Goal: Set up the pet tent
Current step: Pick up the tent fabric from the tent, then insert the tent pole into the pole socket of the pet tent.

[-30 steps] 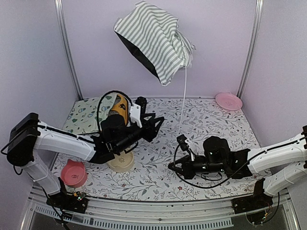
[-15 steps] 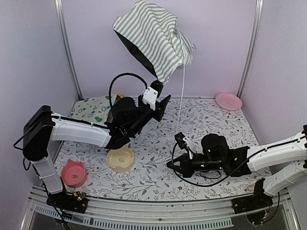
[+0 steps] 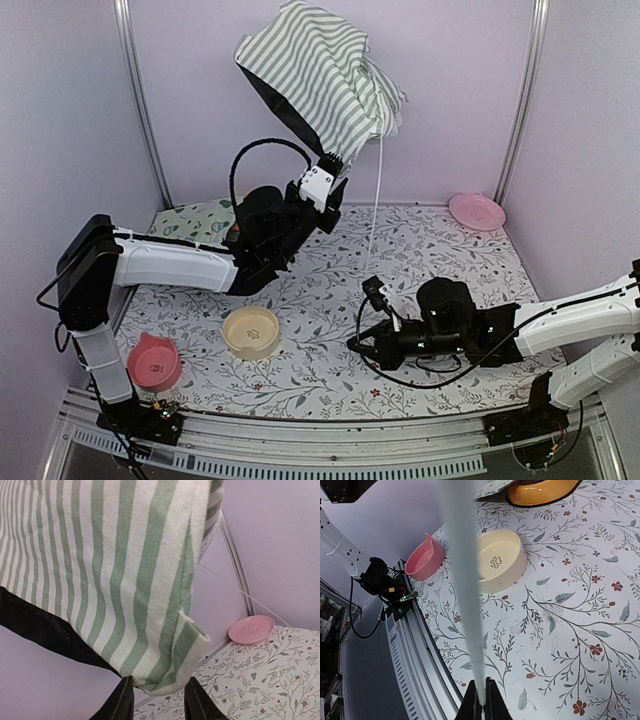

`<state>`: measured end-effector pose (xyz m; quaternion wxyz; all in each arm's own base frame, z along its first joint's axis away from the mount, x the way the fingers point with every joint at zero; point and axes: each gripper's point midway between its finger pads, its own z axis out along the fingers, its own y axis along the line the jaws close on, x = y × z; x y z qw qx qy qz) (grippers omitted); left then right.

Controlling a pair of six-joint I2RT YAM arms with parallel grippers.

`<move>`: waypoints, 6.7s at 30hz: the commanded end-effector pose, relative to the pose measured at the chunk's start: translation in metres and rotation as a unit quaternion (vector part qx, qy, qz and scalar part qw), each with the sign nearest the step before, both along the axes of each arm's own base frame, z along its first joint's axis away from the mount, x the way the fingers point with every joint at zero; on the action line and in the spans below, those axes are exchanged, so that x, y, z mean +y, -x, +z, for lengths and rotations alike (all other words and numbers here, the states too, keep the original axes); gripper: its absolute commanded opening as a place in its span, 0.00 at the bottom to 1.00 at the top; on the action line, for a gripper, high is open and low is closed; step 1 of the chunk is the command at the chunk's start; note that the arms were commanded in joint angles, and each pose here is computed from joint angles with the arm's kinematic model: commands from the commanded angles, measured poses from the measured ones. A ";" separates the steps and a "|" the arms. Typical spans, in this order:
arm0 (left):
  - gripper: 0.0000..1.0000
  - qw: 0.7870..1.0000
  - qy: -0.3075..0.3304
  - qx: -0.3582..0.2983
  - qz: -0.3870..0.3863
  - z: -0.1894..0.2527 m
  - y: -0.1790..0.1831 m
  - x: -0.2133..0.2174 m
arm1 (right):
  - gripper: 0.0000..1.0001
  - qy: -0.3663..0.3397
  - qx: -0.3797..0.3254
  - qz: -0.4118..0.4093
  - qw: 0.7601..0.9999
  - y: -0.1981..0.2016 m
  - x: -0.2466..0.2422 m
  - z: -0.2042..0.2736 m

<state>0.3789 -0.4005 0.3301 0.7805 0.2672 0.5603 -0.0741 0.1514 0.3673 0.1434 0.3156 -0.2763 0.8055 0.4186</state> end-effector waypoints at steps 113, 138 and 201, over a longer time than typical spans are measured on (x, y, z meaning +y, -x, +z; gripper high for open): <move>0.00 0.940 -0.089 0.323 -0.060 -0.210 0.250 0.069 | 0.00 -0.220 0.089 0.110 0.965 -0.081 0.069 0.169; 0.00 0.958 -0.107 0.265 -0.038 -0.197 0.239 0.072 | 0.00 -0.122 0.304 0.172 0.929 0.012 0.060 0.048; 0.00 0.939 -0.110 0.300 -0.124 -0.221 0.300 0.053 | 0.00 -0.322 -0.049 -0.091 0.941 -0.140 0.089 0.190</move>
